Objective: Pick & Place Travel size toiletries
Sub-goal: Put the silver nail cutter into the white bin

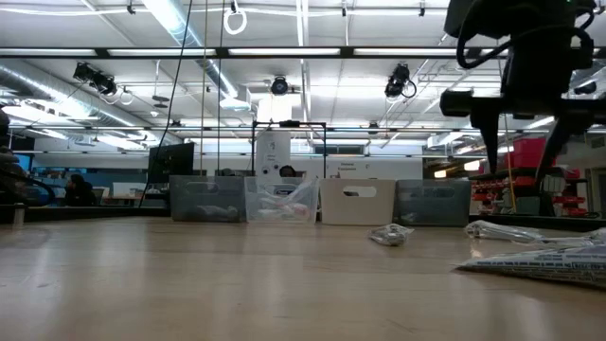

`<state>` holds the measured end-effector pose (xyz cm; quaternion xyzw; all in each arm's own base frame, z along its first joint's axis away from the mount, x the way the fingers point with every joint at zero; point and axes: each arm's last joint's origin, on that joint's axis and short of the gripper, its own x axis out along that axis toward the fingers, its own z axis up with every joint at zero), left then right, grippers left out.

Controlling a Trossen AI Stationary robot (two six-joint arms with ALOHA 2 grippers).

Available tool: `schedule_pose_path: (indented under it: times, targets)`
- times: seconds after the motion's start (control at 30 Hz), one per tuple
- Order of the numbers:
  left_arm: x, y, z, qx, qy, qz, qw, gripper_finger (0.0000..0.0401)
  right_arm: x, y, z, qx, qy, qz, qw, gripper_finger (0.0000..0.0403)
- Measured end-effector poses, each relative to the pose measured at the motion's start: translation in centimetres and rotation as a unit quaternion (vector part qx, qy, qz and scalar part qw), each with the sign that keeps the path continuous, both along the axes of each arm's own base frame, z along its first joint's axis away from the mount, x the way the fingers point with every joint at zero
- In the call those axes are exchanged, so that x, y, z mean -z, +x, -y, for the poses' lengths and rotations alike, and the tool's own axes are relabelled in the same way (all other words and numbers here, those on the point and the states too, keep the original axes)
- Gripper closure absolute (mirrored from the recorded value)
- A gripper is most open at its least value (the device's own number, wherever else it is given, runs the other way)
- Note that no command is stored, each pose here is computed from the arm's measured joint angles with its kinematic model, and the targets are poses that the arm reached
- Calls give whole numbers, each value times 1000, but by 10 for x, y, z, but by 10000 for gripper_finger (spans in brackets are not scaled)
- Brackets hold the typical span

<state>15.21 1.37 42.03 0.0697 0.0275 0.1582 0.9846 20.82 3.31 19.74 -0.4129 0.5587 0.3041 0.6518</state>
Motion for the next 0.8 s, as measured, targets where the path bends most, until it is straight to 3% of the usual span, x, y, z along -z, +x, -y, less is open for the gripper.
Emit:
schedule_pose_path:
  times: [0.33, 0.8]
  targets:
    - [0, 0, 0, -5, -1, 0, 1000, 383, 26, 15, -3, -44, -12, -34, 998, 177]
    - [0, 0, 0, -5, 6, -2, 1000, 383, 24, 44, -10, -79, 18, -38, 996, 188]
